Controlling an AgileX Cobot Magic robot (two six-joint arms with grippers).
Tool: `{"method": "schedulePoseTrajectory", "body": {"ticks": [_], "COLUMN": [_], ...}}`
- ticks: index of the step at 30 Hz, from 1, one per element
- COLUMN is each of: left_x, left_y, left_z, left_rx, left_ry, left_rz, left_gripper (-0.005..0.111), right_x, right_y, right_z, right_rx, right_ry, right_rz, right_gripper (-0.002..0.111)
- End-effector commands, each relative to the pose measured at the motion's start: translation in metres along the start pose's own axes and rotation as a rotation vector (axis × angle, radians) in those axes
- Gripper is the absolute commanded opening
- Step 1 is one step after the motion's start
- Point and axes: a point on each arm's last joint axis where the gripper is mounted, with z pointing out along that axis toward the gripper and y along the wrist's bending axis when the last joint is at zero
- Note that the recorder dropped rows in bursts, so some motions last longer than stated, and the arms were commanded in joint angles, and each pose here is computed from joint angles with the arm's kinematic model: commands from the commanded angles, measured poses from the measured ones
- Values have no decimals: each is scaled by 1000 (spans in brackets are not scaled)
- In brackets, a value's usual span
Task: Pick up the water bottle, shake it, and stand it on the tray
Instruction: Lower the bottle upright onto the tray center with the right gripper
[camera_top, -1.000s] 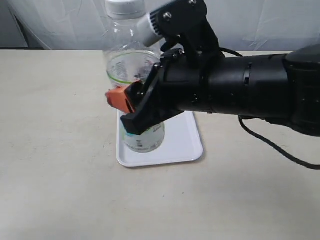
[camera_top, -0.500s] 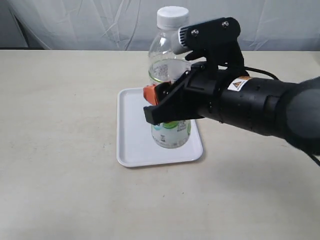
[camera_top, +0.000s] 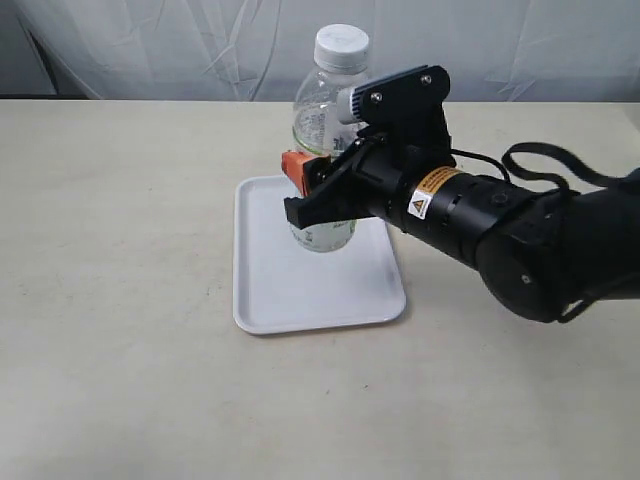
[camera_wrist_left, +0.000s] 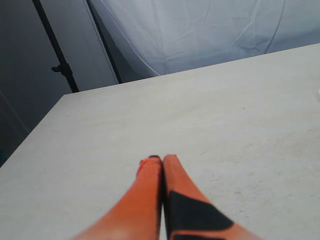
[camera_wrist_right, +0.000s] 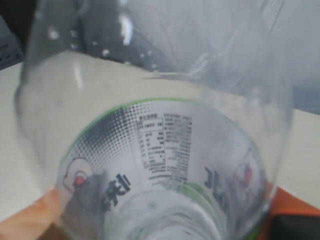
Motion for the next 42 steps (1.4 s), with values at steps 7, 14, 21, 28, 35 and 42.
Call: {"method": "schedulePoseTrajectory", "body": {"ticks": [7,14,21,28,35,42], "left_x": [-1,-1,-1,-1,-1,-1], "left_y": [0,0,0,0,0,0], "left_z": [0,0,0,0,0,0], "left_rx": [-2,-2,-2,-2,-2,-2], "left_ry": [-15,-15,-15,-15,-15,-15], "left_rz": [-3,-3,-3,-3,-3,-3], "left_gripper": [0,0,0,0,0,0], "right_x": [37,47,56,57,58,60], "right_y": [-14,-17,-23,-22,-22,-22], "right_z": [47,54,56,56,57,57], "right_rx": [-1,20,77,74,74,73], "right_ry": [-53,-128,-90,-76,-64,-40], "right_rz": [-36,-14,-38,-63,-63,-49], "right_gripper": [-1,-1,-1,21,78,83]}}
